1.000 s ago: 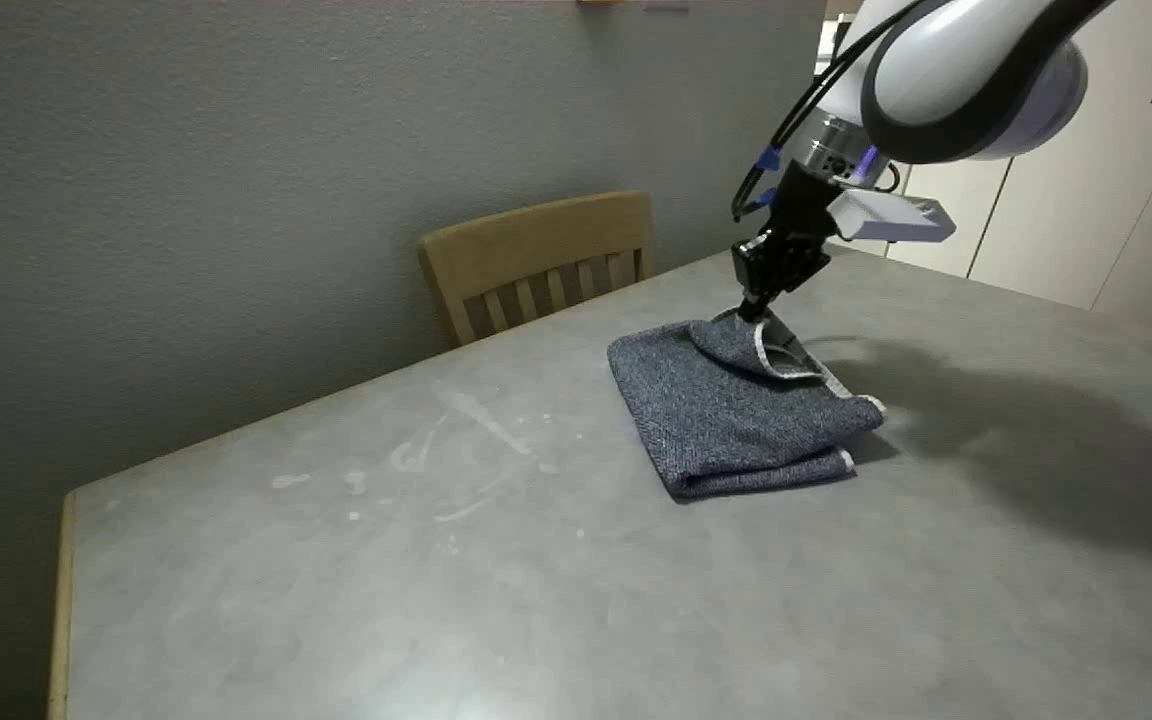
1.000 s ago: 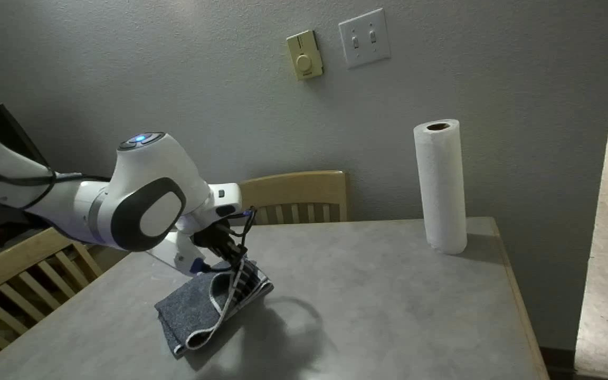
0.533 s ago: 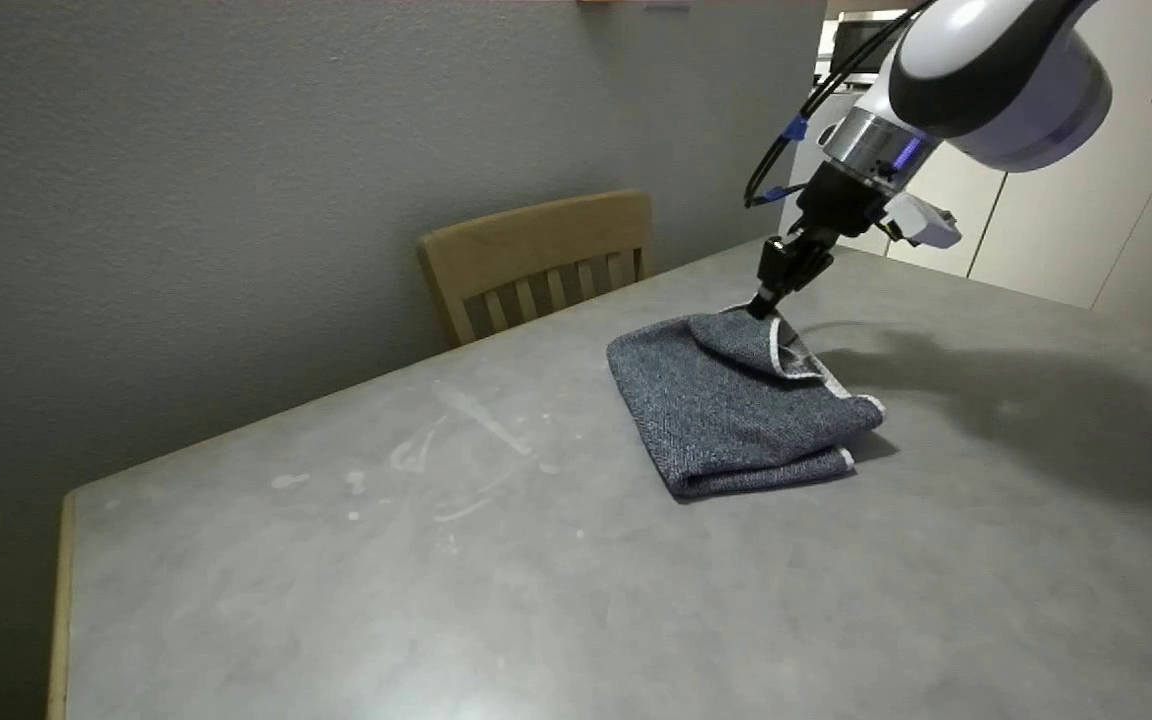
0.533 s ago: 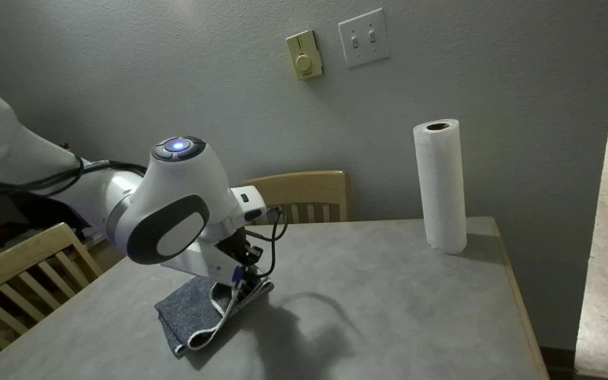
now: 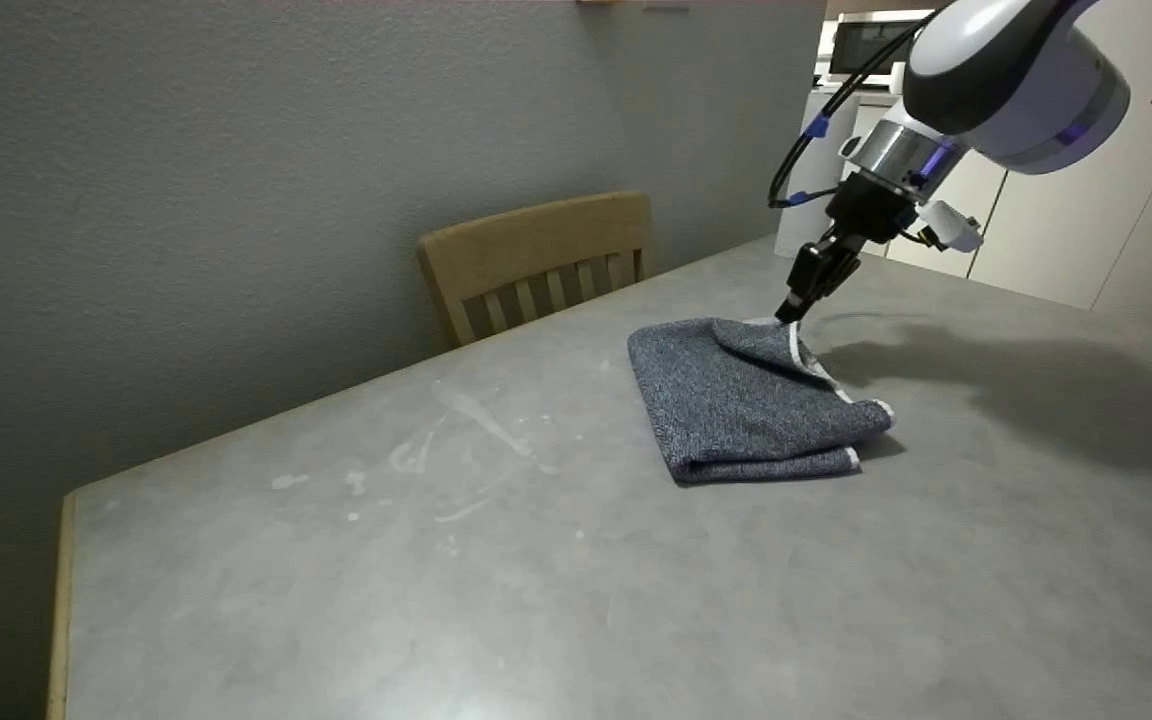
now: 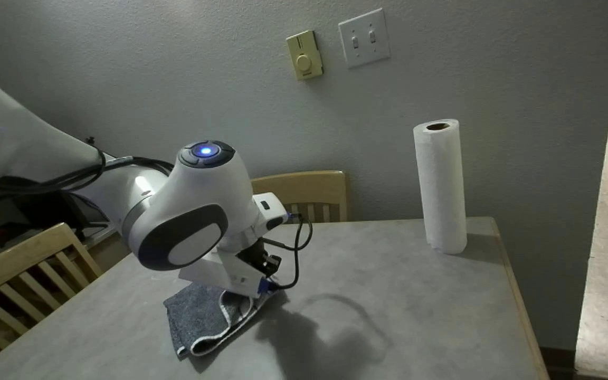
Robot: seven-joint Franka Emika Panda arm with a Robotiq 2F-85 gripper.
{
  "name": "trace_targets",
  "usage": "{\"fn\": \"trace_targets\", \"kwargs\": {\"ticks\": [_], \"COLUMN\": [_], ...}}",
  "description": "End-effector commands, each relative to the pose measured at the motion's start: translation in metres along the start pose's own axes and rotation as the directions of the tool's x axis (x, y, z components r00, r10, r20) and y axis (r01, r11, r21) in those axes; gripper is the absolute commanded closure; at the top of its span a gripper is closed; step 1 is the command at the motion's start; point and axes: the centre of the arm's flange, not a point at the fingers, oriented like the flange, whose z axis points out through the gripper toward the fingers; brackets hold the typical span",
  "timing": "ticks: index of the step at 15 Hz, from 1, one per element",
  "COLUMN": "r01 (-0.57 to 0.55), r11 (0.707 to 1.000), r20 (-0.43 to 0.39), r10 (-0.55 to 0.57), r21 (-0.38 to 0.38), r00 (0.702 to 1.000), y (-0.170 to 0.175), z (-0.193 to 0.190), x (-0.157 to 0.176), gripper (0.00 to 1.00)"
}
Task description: Fold the gray towel
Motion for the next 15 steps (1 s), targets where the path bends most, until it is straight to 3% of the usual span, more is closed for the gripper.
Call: {"fn": "trace_targets", "kwargs": {"ticks": [1,7,9,10,11,13,15], "r01": [0.023,0.057,0.078,0.084,0.077,0.046,-0.046], "r11": [0.999,0.984,0.975,0.972,0.971,0.971,0.967], "r20": [0.046,0.099,0.111,0.119,0.128,0.157,0.195], "r10": [-0.021,-0.041,-0.056,-0.059,-0.048,-0.009,0.097], "r21": [-0.039,-0.169,-0.207,-0.220,-0.227,-0.236,-0.252], "r00": [0.999,0.994,0.992,0.991,0.991,0.988,0.976], "y": [-0.003,-0.055,-0.081,-0.094,-0.105,-0.122,-0.131], "z": [0.000,-0.013,-0.022,-0.024,-0.025,-0.024,-0.018], "x": [0.002,0.016,0.026,0.030,0.034,0.037,0.034], "gripper": [0.48,0.06,0.00,0.00,0.23,0.28,0.41]}}
